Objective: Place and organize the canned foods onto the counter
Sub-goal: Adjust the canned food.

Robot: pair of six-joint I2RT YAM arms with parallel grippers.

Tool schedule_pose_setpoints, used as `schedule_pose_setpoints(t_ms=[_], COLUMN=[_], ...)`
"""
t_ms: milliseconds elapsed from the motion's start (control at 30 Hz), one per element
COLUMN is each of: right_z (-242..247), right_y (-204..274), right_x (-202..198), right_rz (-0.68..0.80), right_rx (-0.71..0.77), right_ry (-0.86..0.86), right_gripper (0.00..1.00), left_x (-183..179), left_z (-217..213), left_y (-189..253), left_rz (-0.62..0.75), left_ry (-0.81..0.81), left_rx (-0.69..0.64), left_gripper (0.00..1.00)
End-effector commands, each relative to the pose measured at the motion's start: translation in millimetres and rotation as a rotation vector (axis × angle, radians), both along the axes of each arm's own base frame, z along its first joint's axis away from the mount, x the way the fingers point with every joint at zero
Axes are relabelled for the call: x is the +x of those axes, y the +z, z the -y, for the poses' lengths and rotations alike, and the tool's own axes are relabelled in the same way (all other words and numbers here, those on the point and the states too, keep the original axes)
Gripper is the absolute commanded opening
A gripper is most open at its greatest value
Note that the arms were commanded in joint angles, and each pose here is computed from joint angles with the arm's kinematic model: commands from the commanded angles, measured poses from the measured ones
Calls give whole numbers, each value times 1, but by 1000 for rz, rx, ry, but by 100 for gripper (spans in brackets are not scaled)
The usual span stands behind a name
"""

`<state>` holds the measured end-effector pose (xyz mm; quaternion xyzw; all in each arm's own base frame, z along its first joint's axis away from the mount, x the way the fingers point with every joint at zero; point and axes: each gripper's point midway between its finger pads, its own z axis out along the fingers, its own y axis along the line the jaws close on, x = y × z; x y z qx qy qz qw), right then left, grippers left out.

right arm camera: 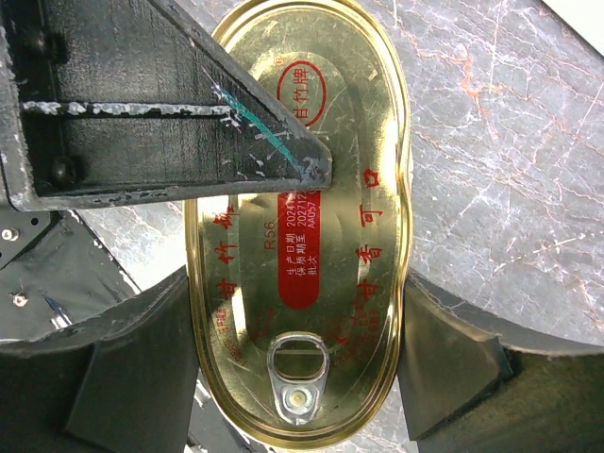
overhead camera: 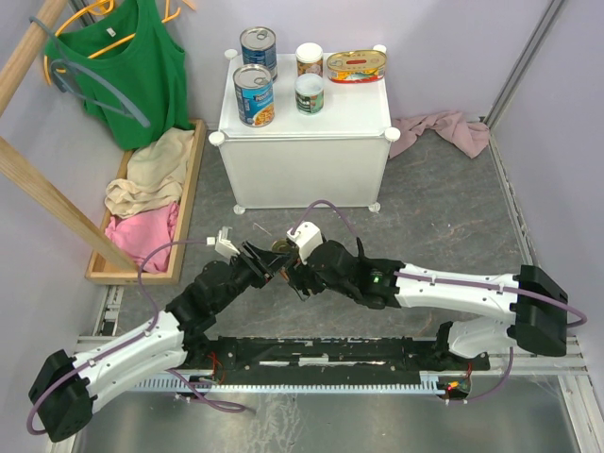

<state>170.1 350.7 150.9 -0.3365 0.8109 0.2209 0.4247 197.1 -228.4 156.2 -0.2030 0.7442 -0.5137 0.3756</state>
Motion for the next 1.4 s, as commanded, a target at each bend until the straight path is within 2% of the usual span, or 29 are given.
schedule_pose_setpoints(t_ms=[0, 67, 100, 200, 233, 267, 467, 600, 767, 1033, 1133, 1367], right_z=[-18, -18, -17, -15, -14, -14, -9, -5, 3, 14, 18, 32], right_y=[69, 70, 70, 73, 73, 73, 71, 76, 82, 86, 86, 98], right_x=[6, 5, 5, 5, 4, 4, 5, 7, 8, 5, 4, 4], right_rz=[80, 78, 77, 76, 74, 73, 69, 77, 88, 84, 81, 95], right_rx=[175, 168, 168, 169, 166, 159, 138, 146, 141, 132, 130, 168], right_ry=[7, 11, 10, 7, 8, 8, -8, -26, -47, -53, -55, -94], right_gripper=[1, 1, 1, 2, 3, 7, 45, 60, 73, 85, 92, 97], left_x=[-1, -1, -1, -2, -2, -2, 1, 4, 9, 15, 17, 23], left_z=[3, 4, 5, 5, 5, 6, 6, 7, 7, 6, 8, 12], left_y=[17, 18, 21, 23, 23, 23, 34, 49, 65, 85, 92, 108], left_rz=[25, 26, 35, 33, 34, 32, 44, 55, 64, 78, 88, 109], left_ry=[-7, -12, -14, -13, -12, -14, 0, 12, 30, 59, 57, 62], left_rx=[-77, -85, -102, -144, -152, -156, -200, -239, -291, -353, -358, -384], left_gripper=[53, 47, 41, 11, 4, 3, 3, 3, 3, 3, 3, 3])
